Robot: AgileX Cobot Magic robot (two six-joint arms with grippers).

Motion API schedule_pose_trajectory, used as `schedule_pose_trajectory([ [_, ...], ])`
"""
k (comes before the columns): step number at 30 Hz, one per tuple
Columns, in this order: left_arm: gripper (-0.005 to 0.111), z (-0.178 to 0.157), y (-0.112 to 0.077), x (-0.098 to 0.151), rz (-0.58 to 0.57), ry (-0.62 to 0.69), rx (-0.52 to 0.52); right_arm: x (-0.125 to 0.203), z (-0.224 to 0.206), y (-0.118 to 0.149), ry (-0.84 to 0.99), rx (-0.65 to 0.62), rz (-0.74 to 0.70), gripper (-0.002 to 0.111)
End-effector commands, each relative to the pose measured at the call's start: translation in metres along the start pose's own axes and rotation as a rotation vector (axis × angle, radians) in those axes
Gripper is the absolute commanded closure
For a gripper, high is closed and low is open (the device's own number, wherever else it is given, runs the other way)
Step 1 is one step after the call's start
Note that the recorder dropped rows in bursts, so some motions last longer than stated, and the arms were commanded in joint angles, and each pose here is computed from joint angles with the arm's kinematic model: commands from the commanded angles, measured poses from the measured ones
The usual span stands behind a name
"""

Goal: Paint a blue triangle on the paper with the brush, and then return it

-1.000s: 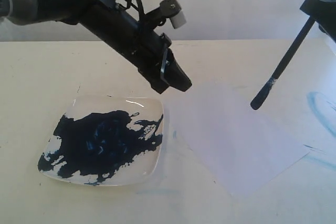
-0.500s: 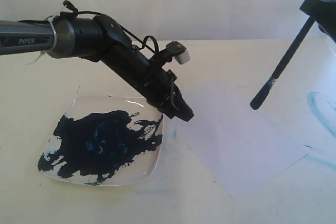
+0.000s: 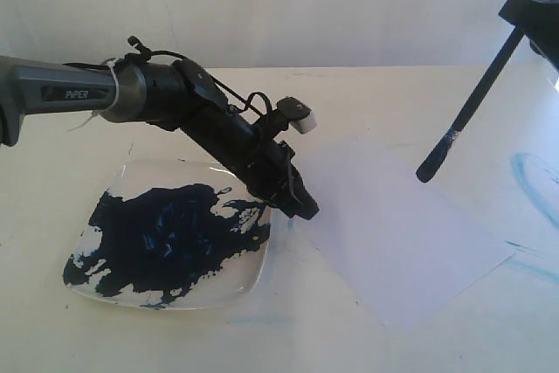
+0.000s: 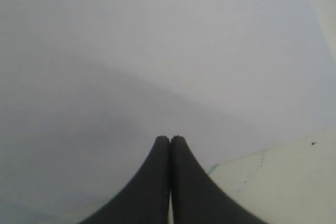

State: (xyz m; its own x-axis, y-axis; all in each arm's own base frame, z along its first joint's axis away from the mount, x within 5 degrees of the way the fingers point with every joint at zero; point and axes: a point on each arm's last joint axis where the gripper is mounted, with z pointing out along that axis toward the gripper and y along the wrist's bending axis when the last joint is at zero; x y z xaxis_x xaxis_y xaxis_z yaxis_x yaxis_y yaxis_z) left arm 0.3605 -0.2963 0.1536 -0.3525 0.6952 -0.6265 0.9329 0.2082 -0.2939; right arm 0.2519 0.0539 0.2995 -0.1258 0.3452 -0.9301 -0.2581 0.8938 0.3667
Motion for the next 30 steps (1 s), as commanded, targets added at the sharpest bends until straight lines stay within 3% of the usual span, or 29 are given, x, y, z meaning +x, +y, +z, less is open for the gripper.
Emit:
schedule_pose_trajectory([
  [1, 0.107, 0.001, 0.001, -0.003, -0.016, -0.026, -0.022, -0.001, 0.0, -0.001, -0.015, -0.001, -0.004, 0.108],
  [7, 0.107, 0.003, 0.002, -0.005, -0.01, -0.038, -0.048, 0.003, 0.003, -0.003, 0.001, 0.004, -0.002, 0.108],
  [10, 0.107, 0.012, -0.011, -0.013, 0.112, 0.011, -0.051, 0.008, 0.007, -0.006, 0.022, 0.013, 0.001, 0.108],
  [14, 0.107, 0.012, -0.019, -0.028, 0.229, 0.119, -0.135, 0.008, 0.008, -0.006, 0.016, 0.008, 0.002, 0.108],
  [30, 0.107, 0.018, -0.015, -0.024, 0.2, 0.144, -0.148, 0.008, 0.008, -0.006, 0.014, 0.007, 0.006, 0.108],
])
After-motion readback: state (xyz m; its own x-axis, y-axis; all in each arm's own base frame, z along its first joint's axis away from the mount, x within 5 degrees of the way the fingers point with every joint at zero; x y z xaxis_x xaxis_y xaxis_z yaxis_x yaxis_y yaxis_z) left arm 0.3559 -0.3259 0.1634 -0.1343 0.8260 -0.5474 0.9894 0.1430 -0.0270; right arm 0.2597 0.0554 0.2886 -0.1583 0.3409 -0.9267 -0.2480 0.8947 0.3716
